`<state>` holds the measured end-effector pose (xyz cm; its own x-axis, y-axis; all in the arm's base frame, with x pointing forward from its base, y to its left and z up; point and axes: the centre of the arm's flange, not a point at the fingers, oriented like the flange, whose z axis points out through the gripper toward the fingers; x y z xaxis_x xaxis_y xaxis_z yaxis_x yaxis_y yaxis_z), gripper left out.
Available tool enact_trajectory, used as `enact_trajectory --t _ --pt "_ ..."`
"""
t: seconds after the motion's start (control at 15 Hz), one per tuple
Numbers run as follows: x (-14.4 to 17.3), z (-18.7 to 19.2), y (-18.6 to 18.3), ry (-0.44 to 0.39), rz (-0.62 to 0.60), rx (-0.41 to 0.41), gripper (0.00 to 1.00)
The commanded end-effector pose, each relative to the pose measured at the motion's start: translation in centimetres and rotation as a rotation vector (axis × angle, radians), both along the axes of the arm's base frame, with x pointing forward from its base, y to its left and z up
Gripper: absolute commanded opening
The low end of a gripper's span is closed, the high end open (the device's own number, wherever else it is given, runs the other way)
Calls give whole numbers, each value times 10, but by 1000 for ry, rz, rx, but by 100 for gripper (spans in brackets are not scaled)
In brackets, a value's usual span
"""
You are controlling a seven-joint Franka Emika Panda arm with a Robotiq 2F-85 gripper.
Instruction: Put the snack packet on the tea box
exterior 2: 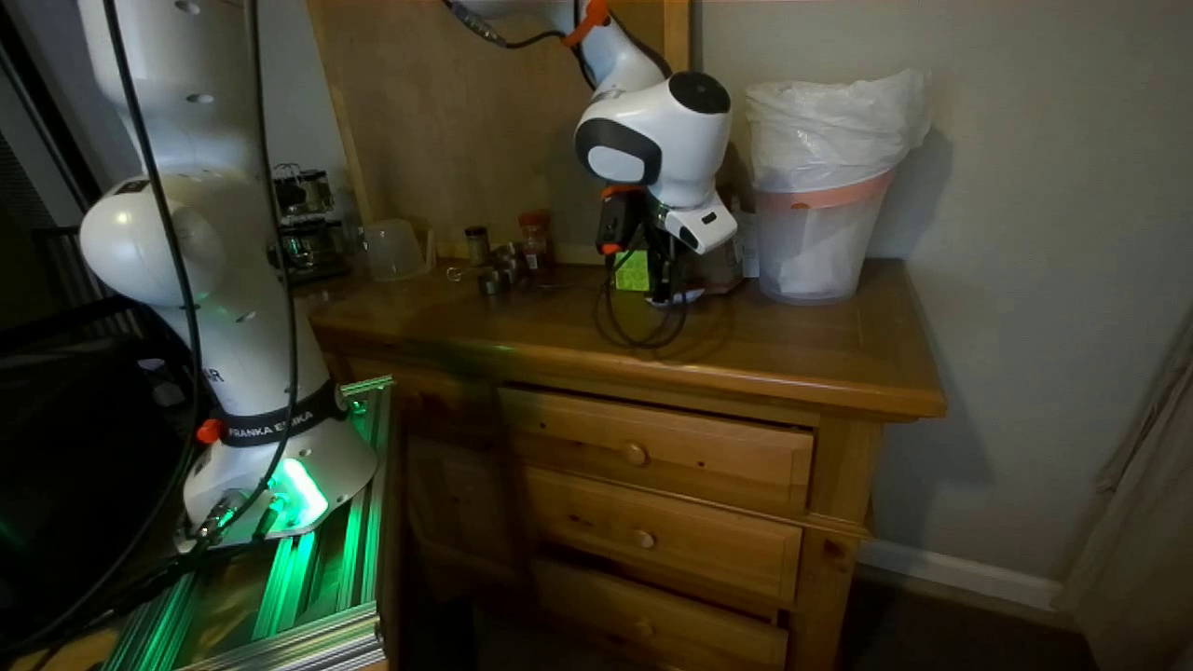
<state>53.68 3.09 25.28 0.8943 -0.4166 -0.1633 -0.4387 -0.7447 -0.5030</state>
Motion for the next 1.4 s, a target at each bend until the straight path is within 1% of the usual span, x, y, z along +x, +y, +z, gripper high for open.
enact_trajectory --t 0.0,0.07,0.2,0.33,0.4,0.47,0.53,0.73,0.87,1.2,1.33 --pt "15 -15 3 -16 -12 10 53" --pt "16 -18 4 -15 -12 8 32" --pt "17 -19 4 -17 -12 4 27" --pt "18 -19 4 -22 -13 2 14" --pt "18 -18 4 -25 -15 1 5" --pt "18 -18 4 -28 -15 1 1" --pt "17 -16 4 -32 -14 0 0" --pt "11 -5 4 -48 -8 -7 0" --pt "1 8 3 -36 27 -8 0" --pt "-53 52 -15 -12 225 37 0" --pt "-75 70 -24 -22 295 64 0"
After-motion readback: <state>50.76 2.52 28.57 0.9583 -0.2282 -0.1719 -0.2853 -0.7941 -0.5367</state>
